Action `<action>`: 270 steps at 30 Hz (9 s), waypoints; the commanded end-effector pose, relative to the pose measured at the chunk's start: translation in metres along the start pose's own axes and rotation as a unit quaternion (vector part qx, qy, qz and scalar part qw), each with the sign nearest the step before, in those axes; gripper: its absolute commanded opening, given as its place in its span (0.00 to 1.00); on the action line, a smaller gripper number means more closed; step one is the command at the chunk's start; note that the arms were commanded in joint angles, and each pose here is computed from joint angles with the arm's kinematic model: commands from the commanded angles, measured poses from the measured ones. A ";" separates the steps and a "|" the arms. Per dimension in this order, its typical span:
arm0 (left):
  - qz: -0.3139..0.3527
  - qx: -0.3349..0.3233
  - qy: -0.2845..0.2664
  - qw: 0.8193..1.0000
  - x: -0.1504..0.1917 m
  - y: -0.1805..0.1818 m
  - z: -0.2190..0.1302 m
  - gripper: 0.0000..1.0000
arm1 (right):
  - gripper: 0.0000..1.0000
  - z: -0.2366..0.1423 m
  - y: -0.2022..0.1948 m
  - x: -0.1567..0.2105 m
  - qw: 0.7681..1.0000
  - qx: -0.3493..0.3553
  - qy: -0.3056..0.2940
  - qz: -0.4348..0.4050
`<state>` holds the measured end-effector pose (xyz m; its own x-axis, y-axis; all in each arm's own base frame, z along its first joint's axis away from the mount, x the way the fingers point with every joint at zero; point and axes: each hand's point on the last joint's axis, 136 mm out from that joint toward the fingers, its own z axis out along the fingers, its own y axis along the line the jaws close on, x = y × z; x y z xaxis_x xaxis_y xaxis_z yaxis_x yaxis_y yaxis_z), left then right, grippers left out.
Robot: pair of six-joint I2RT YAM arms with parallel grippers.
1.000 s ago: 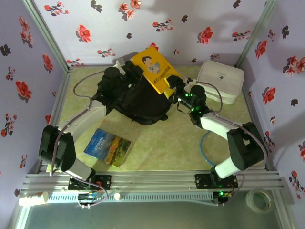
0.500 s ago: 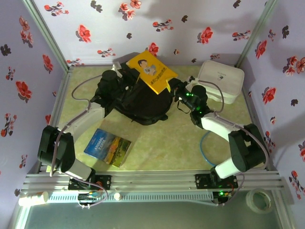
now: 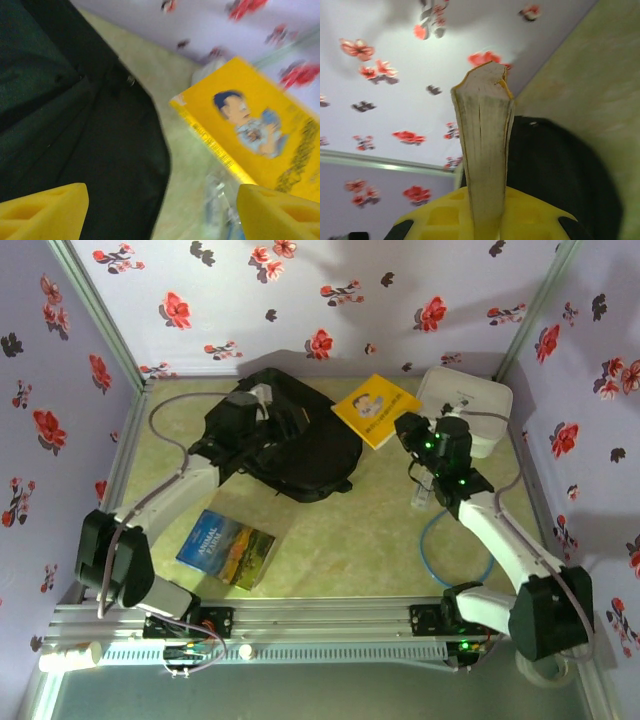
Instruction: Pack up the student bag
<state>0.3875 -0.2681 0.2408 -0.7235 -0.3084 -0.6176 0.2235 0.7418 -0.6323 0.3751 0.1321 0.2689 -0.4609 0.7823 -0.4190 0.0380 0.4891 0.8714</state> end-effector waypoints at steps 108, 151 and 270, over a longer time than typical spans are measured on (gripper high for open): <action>0.076 0.092 0.021 0.993 -0.028 -0.075 0.018 0.00 | 0.26 0.174 -0.052 0.194 0.967 0.062 0.227 0.096; -0.187 -0.420 0.020 0.888 0.141 0.247 -0.138 0.83 | 0.76 0.057 -0.041 0.099 0.966 0.126 0.172 -0.146; -0.181 -0.200 0.088 0.959 0.078 0.165 -0.157 0.05 | 0.51 0.078 0.079 0.287 0.891 -0.035 0.314 -0.326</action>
<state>0.2601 -0.0819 0.1280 -0.8300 -0.5267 -0.1832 -0.3620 0.7588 -0.5415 0.2920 0.4466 0.1634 -0.7918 -0.1870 -0.5814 -0.5224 0.7006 0.4860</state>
